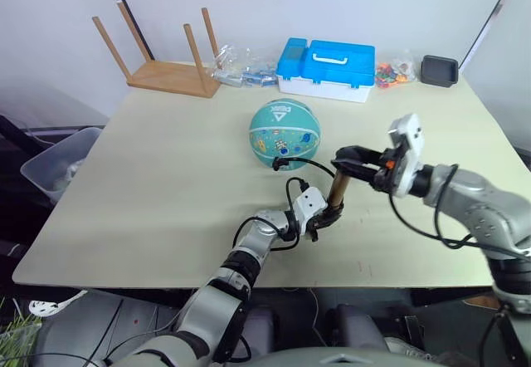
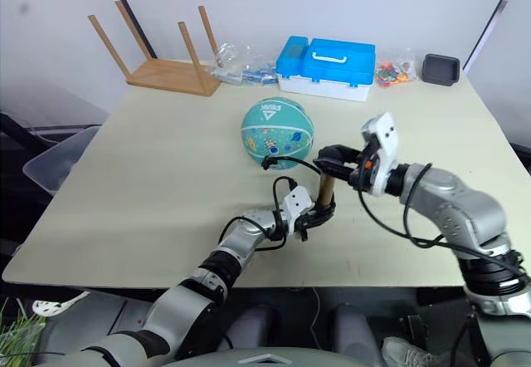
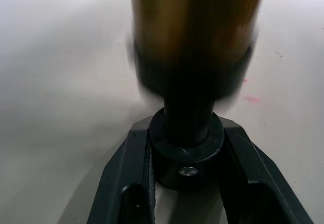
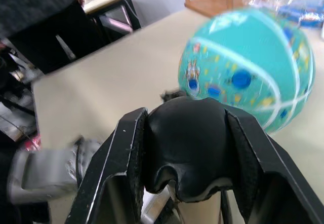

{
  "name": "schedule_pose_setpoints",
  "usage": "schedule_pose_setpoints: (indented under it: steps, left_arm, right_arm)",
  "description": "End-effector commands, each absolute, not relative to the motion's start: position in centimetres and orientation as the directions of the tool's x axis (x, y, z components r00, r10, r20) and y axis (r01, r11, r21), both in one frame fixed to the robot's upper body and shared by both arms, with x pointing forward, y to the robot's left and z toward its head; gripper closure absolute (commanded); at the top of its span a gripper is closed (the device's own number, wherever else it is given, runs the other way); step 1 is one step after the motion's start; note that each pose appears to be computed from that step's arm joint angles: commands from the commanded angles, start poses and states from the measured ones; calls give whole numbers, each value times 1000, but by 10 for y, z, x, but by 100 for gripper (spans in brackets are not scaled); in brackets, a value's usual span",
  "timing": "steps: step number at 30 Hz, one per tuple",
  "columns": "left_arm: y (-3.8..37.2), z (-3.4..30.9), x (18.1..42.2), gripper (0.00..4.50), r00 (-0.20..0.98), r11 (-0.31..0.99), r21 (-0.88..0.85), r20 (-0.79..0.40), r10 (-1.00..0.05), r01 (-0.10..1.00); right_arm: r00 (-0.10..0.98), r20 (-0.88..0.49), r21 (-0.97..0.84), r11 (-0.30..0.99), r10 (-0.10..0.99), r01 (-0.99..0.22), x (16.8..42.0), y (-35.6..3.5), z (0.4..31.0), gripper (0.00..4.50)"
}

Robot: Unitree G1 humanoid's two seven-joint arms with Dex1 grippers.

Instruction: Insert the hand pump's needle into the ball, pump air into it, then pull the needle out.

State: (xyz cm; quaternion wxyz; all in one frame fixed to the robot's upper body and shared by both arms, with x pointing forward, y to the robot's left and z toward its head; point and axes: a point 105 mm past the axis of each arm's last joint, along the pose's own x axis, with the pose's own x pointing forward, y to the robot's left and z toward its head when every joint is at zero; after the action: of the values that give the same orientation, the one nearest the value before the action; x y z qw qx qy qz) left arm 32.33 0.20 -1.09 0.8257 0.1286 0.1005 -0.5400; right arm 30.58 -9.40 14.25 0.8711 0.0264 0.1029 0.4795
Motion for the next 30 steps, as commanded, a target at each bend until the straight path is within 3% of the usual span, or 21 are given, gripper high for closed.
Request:
schedule_pose_setpoints:
  steps: [1, 7, 11, 15, 21, 24, 30]
  left_arm:
    - [17, -51, 300, 341, 347, 388, -11, -424, -837, 922]
    - [18, -53, 300, 341, 343, 387, -13, -435, -833, 922]
    - [16, -53, 299, 341, 338, 383, -17, -436, -834, 924]
    - [14, -55, 298, 341, 328, 375, -22, -438, -837, 927]
    - [12, -54, 298, 341, 324, 371, -23, -438, -839, 929]
    - [12, -54, 298, 341, 322, 368, -22, -437, -840, 930]
    - [12, -53, 298, 341, 321, 366, -21, -433, -842, 931]
  right_arm:
    - [482, -414, 207, 596, 772, -776, 295, -102, 63, 290]
    - [551, -222, 94, 580, 805, -809, 309, -110, 142, 290]
    - [537, -157, 19, 546, 829, -838, 300, -117, 196, 290]
    - [517, -24, -40, 516, 856, -856, 288, -122, 270, 290]
    - [502, 99, -37, 507, 859, -861, 275, -131, 338, 290]
    - [490, 99, -25, 495, 866, -869, 270, -131, 346, 290]
    - [511, 27, -3, 512, 859, -859, 278, -127, 326, 290]
